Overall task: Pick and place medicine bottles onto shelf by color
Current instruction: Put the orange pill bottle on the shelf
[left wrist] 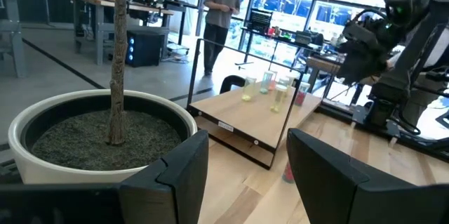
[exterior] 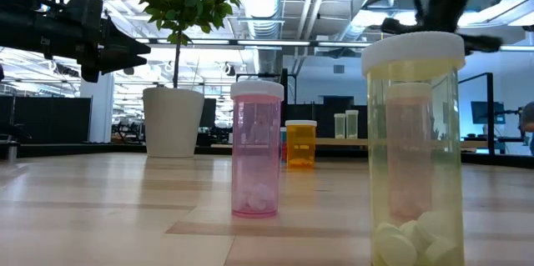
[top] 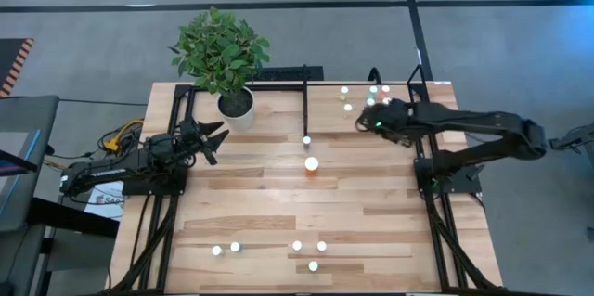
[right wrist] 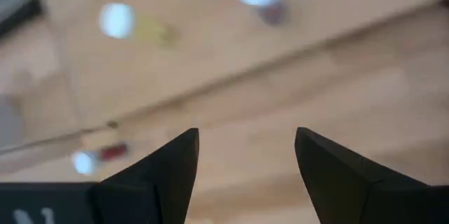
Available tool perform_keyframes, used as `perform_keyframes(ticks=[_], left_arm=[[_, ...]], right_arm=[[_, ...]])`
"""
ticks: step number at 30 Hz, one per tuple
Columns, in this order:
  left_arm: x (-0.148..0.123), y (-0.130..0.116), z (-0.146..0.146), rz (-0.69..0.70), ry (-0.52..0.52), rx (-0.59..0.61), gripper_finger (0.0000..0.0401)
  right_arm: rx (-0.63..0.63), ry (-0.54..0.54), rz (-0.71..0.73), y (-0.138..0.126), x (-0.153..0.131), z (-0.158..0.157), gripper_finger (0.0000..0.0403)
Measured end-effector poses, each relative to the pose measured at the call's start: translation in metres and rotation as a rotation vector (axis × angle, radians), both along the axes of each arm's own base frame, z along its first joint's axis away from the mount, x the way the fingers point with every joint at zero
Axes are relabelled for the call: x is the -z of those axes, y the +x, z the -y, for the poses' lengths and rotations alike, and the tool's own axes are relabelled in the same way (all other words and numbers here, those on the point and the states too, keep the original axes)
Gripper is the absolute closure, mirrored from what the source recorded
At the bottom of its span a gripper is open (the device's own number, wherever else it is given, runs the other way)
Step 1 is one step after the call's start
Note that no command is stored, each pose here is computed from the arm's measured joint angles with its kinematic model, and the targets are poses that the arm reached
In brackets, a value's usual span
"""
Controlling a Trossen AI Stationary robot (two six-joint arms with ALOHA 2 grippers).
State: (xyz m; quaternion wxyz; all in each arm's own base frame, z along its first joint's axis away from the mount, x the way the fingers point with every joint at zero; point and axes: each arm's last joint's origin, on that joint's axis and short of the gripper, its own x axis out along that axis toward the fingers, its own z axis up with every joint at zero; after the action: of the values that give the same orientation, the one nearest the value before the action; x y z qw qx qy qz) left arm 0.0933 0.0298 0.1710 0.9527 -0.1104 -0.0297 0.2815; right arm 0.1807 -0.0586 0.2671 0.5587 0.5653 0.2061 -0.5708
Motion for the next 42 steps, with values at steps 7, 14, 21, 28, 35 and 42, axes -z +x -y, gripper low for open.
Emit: perform_keyframes(ticks=[7,14,21,28,35,42], left_arm=[[0.000,0.000,0.000,0.000,0.000,0.000,0.0220],[0.000,0.000,0.000,0.000,0.000,0.000,0.0220],[0.000,0.000,0.000,0.000,0.000,0.000,0.0220],[0.000,0.000,0.000,0.000,0.000,0.000,0.0220],[0.000,0.000,0.000,0.000,0.000,0.000,0.0220],[0.000,0.000,0.000,0.000,0.000,0.000,0.0220]], right_arm=[[0.033,0.318,0.001,-0.034,-0.008,-0.014,0.0143],[-0.390,0.185,0.004,-0.046,-0.021,-0.031,0.0160],[-0.811,-0.149,0.226,-0.050,-0.048,-0.042,0.0206],[-1.083,-0.314,0.213,-0.053,-0.049,-0.050,0.0247],[-1.122,-0.444,0.332,-0.058,-0.030,-0.053,0.0271],[-0.971,-0.617,0.484,-0.050,-0.014,-0.045,0.0289]])
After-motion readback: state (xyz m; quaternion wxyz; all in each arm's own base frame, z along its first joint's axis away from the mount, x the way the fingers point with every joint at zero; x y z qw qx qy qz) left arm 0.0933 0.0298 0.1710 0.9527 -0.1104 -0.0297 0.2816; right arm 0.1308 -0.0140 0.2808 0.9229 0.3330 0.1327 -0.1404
